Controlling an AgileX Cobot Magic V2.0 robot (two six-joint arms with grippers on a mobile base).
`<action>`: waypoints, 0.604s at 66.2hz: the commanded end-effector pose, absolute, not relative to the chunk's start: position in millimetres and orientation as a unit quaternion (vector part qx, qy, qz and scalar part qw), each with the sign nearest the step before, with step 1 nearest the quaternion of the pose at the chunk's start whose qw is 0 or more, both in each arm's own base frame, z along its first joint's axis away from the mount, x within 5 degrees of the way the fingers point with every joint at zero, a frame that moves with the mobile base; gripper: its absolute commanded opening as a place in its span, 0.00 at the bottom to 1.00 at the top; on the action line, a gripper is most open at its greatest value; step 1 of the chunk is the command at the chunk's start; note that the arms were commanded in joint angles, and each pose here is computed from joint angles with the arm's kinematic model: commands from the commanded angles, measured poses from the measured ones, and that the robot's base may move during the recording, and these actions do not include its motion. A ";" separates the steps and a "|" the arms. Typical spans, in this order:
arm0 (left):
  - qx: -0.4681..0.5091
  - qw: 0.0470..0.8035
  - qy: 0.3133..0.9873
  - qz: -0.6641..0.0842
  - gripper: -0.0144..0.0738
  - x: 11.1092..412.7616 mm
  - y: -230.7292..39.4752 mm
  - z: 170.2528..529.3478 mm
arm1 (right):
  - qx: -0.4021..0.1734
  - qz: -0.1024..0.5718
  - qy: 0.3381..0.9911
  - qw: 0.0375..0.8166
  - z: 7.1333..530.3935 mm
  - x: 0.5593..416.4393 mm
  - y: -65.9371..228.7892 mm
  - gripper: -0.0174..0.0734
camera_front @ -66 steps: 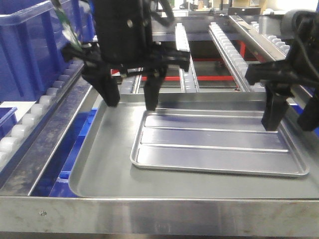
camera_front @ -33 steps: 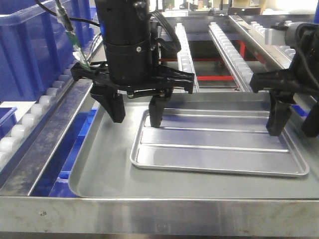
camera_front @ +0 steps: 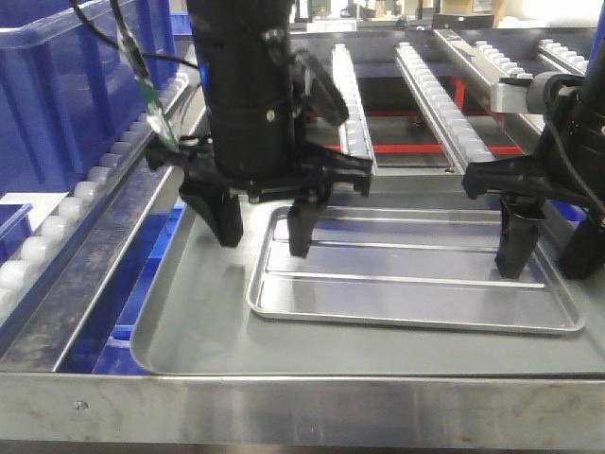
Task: Grab silver tray and place in blue box
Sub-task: 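Close both grippers on the silver tray's rims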
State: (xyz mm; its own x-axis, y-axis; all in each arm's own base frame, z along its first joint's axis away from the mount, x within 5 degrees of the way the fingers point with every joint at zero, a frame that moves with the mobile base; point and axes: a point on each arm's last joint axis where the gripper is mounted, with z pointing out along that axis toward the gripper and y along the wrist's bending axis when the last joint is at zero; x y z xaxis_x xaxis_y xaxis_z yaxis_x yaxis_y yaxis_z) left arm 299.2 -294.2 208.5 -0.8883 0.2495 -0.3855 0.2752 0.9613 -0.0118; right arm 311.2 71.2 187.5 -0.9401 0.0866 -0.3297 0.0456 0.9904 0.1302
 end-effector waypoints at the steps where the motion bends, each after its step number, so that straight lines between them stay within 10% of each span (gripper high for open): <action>1: 0.126 0.230 0.963 -0.066 0.51 301.2 -295.8 236.2 | 0.036 0.070 0.974 0.213 203.1 317.6 71.1 0.69; 26: 0.121 0.218 0.966 -0.064 0.50 302.8 -296.8 227.5 | 0.036 0.070 0.974 0.213 203.1 317.6 71.1 0.59; 40: 0.109 0.210 0.969 -0.071 0.23 304.3 -295.3 226.1 | 0.036 0.070 0.975 0.210 202.9 317.1 71.0 0.37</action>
State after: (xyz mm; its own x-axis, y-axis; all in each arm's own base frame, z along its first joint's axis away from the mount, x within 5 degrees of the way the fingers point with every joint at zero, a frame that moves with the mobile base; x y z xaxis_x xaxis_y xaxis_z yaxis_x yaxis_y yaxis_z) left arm 301.1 -296.8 201.8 -0.9064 0.2170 -0.3624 0.2504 0.9670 -0.0472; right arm 312.3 70.8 187.4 -0.9366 0.0979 -0.3364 0.0541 0.9891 0.1372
